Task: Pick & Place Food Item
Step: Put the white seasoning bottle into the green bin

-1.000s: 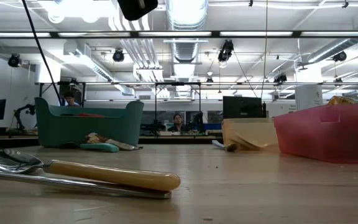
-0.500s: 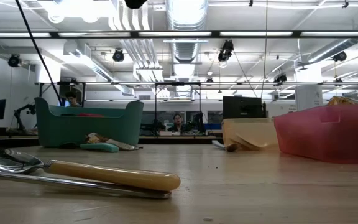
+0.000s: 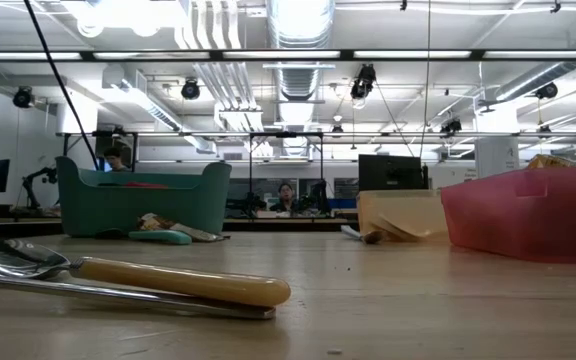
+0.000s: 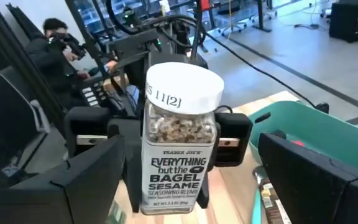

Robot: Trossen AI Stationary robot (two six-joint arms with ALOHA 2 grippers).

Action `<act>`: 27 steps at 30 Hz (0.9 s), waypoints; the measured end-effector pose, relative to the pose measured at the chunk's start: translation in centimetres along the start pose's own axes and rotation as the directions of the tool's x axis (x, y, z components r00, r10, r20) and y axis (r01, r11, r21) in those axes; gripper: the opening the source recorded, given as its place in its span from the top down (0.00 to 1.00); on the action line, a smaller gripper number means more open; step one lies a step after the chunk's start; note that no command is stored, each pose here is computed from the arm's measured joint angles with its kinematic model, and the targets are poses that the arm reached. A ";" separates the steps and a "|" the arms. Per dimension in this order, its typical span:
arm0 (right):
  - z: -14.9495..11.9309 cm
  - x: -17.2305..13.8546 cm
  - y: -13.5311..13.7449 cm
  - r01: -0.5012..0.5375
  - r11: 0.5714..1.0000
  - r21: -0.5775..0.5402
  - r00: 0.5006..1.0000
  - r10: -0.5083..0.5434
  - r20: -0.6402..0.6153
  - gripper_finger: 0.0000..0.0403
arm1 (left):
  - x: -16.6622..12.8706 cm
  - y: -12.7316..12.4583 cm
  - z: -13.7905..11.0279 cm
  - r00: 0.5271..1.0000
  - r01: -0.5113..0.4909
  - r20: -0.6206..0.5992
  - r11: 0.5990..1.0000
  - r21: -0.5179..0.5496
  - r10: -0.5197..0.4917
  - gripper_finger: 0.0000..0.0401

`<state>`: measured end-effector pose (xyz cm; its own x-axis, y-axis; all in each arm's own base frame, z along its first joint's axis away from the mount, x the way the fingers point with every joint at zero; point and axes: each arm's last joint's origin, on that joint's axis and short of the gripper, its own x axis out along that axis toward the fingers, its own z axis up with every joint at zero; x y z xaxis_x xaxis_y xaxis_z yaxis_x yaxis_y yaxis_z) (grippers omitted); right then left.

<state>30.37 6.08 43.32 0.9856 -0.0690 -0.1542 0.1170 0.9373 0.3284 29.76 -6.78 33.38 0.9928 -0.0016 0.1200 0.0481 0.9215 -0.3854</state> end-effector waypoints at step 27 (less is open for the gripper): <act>-1.3 4.2 1.2 -0.141 0.986 -0.086 0.987 0.146 0.068 0.10 | 0.0 -0.6 0.6 0.994 0.096 0.045 0.994 0.051 -0.098 0.55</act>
<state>34.50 7.35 41.79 0.9981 0.0460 -0.0407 -0.0336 0.9635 0.2656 29.62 -7.10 34.11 0.9772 -0.0746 0.1987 0.1375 0.9357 -0.3249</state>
